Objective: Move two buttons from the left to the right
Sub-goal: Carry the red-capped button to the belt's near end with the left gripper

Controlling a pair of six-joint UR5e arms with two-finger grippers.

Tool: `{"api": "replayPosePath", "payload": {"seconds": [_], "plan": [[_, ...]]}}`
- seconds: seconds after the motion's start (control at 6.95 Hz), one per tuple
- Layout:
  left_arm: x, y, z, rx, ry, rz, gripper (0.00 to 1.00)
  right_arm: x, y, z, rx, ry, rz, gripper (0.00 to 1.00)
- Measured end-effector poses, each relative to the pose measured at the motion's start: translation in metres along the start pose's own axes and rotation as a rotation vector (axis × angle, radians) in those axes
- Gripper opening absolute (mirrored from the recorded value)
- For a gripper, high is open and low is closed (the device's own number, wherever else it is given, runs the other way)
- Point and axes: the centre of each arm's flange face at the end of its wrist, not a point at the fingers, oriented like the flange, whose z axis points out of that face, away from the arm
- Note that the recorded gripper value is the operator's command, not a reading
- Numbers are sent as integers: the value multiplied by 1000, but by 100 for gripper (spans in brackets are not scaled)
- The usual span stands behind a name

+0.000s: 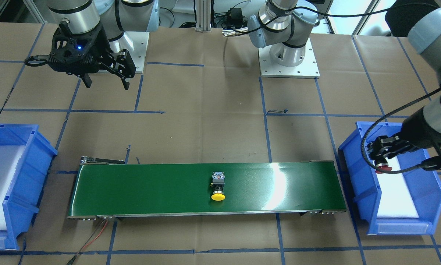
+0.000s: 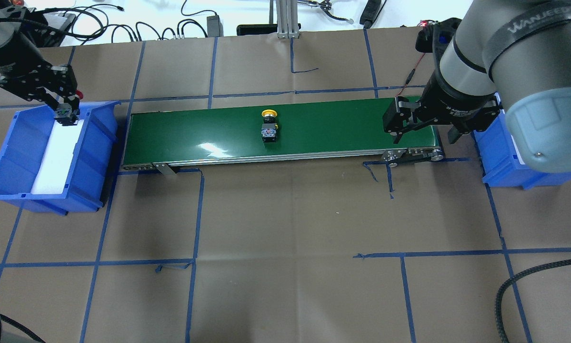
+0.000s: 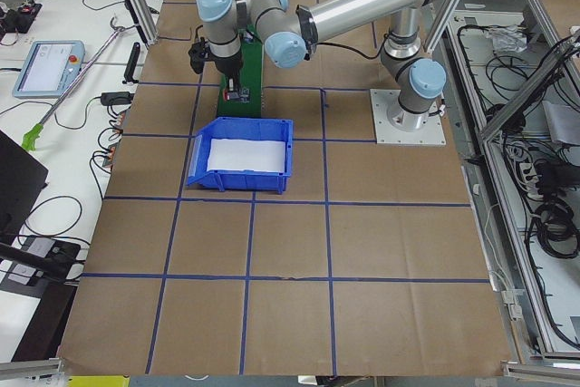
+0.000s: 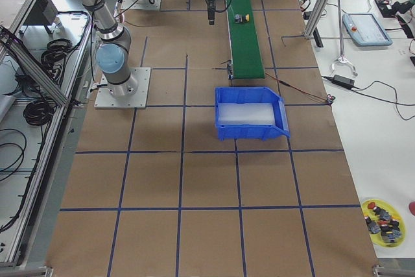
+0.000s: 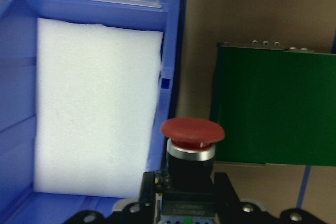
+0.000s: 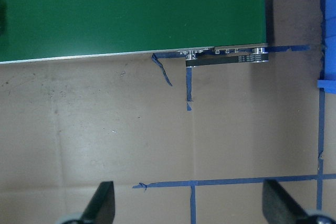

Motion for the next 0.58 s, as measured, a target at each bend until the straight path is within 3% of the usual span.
{"api": "replayPosePath", "payload": {"seconds": [0.58], "plan": [[76,-1,39,-33,-2,-79,14,-2,-29,28,26,-3,0,100]]}}
